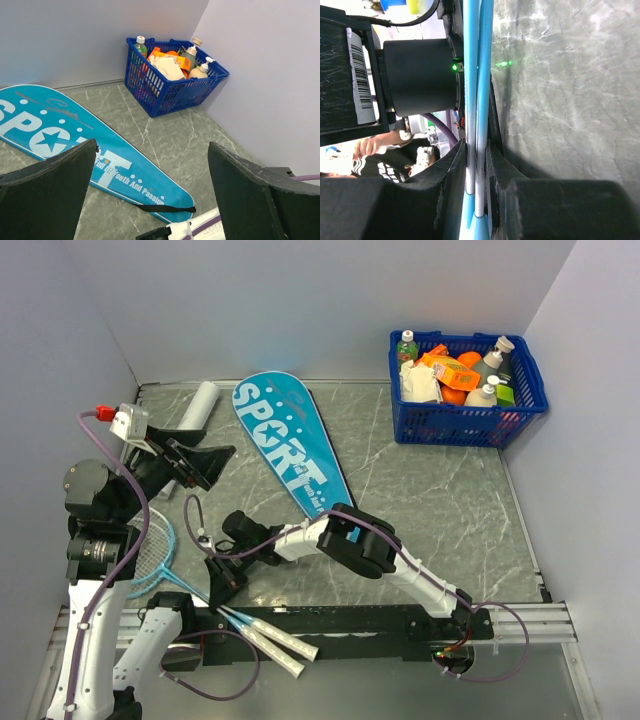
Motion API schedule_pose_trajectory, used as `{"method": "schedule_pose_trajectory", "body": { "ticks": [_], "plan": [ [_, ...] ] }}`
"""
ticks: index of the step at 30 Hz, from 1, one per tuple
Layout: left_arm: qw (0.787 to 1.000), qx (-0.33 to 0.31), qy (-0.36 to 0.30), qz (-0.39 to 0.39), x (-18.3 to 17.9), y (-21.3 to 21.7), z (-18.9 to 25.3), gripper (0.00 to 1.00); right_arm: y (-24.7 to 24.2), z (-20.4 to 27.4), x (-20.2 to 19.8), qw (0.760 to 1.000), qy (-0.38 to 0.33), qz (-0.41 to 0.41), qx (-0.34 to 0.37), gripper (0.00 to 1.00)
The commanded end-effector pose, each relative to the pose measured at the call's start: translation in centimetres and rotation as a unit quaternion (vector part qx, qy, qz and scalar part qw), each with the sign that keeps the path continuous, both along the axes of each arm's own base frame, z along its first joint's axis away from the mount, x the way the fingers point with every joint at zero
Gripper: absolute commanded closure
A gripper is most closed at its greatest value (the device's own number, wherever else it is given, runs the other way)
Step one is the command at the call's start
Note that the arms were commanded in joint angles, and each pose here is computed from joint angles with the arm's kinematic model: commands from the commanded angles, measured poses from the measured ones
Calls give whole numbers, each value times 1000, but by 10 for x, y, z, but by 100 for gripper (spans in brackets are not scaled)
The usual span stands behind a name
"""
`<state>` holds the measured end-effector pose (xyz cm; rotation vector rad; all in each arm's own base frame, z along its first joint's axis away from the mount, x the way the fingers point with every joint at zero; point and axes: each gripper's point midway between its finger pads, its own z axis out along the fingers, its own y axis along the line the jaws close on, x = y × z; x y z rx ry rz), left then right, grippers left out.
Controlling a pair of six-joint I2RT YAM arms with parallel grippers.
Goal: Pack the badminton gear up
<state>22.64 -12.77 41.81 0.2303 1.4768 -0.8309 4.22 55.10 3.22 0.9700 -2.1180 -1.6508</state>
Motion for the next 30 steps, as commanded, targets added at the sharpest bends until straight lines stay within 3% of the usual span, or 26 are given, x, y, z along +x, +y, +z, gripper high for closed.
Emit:
{"method": "schedule_pose_trajectory", "body": {
  "ticks": [1, 10, 21, 30],
  "plan": [
    [1000, 2, -18, 7, -2, 2, 10, 3, 2, 8, -10, 999, 3, 17, 43, 100],
    [999, 7, -38, 9, -8, 3, 22, 3, -14, 61, 12, 991, 40, -29, 126, 100],
    [997, 10, -75, 19, -21, 7, 52, 4, -39, 131, 31, 981, 1, -54, 184, 100],
    [997, 12, -72, 25, -19, 8, 50, 3, -65, 180, 65, 968, -44, -87, 230, 100]
  ]
}}
